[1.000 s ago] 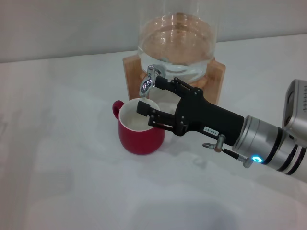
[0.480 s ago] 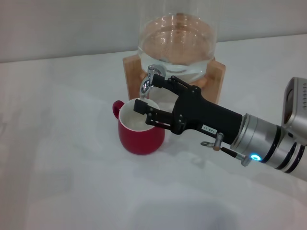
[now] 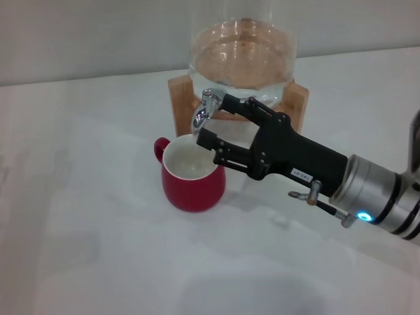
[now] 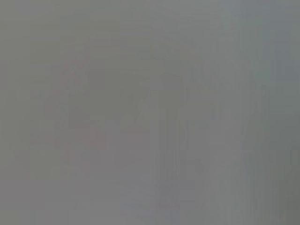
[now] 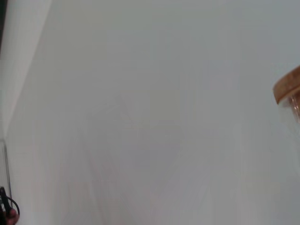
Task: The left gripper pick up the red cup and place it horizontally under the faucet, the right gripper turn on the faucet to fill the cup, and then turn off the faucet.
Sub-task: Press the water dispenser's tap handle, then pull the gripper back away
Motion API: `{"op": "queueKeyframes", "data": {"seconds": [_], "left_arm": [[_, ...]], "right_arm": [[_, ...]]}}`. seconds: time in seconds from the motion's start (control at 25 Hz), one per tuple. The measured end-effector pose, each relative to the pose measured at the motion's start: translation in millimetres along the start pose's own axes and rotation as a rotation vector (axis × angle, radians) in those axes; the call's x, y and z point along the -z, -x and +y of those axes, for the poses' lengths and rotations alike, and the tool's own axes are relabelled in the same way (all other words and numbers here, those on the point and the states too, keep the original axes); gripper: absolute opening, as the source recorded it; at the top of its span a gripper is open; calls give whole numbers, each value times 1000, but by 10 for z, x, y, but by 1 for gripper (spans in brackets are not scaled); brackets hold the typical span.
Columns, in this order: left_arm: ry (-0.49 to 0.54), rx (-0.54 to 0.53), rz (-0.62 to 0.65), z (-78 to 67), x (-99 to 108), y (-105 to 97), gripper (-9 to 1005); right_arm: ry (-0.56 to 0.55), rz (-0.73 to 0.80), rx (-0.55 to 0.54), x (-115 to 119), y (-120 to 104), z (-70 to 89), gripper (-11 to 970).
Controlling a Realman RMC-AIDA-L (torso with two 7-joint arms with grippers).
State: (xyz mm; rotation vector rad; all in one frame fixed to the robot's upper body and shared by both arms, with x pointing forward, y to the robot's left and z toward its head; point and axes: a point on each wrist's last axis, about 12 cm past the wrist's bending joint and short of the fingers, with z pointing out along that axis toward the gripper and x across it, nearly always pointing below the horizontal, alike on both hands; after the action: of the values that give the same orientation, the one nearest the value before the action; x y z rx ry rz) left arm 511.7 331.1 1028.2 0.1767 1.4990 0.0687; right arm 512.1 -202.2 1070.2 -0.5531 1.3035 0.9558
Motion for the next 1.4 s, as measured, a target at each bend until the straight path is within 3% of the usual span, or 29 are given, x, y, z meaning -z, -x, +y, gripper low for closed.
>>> {"op": "queueKeyframes", "data": {"seconds": [0.4,0.72,1.4], "left_arm": [[-1,-11,6,-5,-16,-2,890],[-6,-9,10,-19,-37,-6,890],[-16,-4,14,-52,-74,-10,889]], "right_arm": [[45,-20,-20,86,-34,137,868],[82,8,-28,-13,-74,213,868],[98,70,-12,-265,-97,213,868]]}}
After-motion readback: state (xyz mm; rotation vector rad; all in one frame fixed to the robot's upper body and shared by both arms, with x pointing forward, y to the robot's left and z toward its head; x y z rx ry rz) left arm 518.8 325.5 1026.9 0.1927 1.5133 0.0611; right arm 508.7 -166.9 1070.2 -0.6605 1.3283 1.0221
